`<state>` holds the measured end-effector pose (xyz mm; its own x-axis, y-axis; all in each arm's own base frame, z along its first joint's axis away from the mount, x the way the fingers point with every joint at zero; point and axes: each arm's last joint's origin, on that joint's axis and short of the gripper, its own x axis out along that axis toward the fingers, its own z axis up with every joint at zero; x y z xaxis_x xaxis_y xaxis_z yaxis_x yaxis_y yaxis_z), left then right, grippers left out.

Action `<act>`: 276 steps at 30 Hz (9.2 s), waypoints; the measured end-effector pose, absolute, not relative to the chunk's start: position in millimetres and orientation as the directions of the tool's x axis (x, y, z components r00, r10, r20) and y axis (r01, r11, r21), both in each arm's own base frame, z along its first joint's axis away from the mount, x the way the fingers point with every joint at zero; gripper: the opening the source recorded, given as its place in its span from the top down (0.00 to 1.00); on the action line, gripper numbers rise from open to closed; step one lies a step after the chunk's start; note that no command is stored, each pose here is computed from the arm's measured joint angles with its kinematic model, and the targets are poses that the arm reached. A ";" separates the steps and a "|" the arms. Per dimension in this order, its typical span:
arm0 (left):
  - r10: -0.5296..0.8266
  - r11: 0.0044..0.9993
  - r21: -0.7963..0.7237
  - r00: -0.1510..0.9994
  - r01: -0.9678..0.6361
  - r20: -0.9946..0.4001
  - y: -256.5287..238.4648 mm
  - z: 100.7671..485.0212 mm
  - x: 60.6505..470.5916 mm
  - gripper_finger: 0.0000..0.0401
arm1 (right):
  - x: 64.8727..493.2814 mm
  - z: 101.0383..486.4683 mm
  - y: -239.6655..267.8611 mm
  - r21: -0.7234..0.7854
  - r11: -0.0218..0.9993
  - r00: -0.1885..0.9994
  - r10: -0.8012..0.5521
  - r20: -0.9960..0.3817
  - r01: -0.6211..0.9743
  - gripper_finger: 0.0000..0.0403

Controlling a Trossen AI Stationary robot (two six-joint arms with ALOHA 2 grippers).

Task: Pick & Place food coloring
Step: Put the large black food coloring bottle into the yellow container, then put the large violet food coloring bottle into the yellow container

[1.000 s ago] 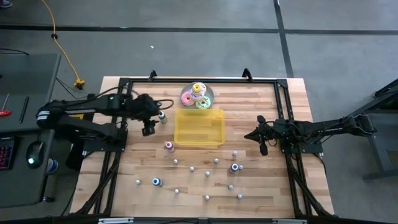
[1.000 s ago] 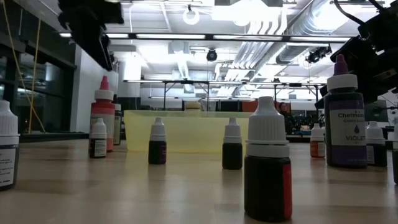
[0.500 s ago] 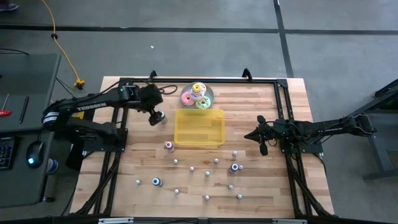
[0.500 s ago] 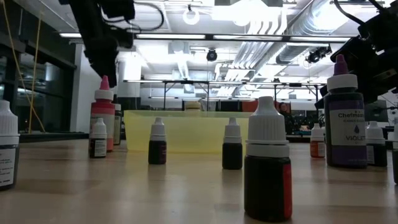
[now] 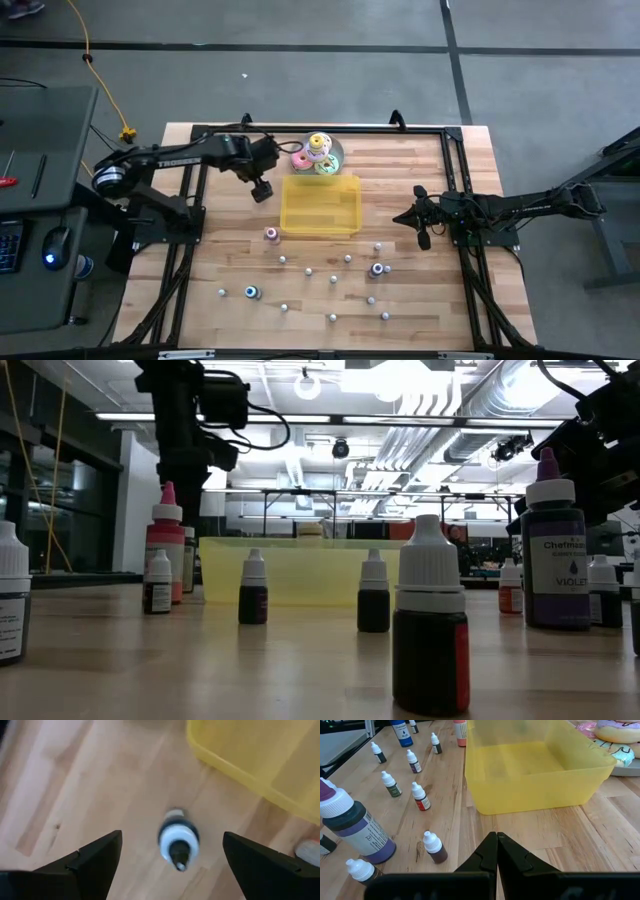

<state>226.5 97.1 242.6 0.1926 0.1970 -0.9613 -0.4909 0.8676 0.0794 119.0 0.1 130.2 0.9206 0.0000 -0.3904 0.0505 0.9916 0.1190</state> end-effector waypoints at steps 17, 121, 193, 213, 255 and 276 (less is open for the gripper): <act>0.159 0.904 0.090 0.135 -0.418 -0.978 99.6 230.2 232.9 0.22 | 119.0 130.2 0.1 0.119 0.992 0.921 0.000 -0.390 0.050 1.00; -0.463 0.611 0.300 0.638 0.733 -0.615 21.9 369.0 103.9 0.72 | 119.0 130.2 0.1 0.119 0.992 0.921 0.000 -0.390 0.050 1.00; 0.173 0.977 0.204 0.332 0.060 -0.927 85.2 258.8 477.0 0.72 | 119.0 130.2 0.1 0.119 0.992 0.921 0.000 -0.390 0.050 1.00; 0.164 0.977 0.199 0.333 0.072 -0.928 93.0 252.8 478.9 0.72 | 119.0 130.2 0.1 0.119 0.992 0.921 0.000 -0.390 0.050 1.00; 0.156 0.982 0.181 0.335 0.044 -0.929 103.9 252.5 476.9 0.57 | 119.0 130.2 0.1 0.119 0.992 0.921 0.000 -0.390 0.050 1.00; 0.227 0.967 0.254 0.376 0.022 -0.898 98.2 298.8 455.9 0.56 | 119.0 130.1 0.1 0.119 0.992 0.921 0.000 -0.391 0.051 1.00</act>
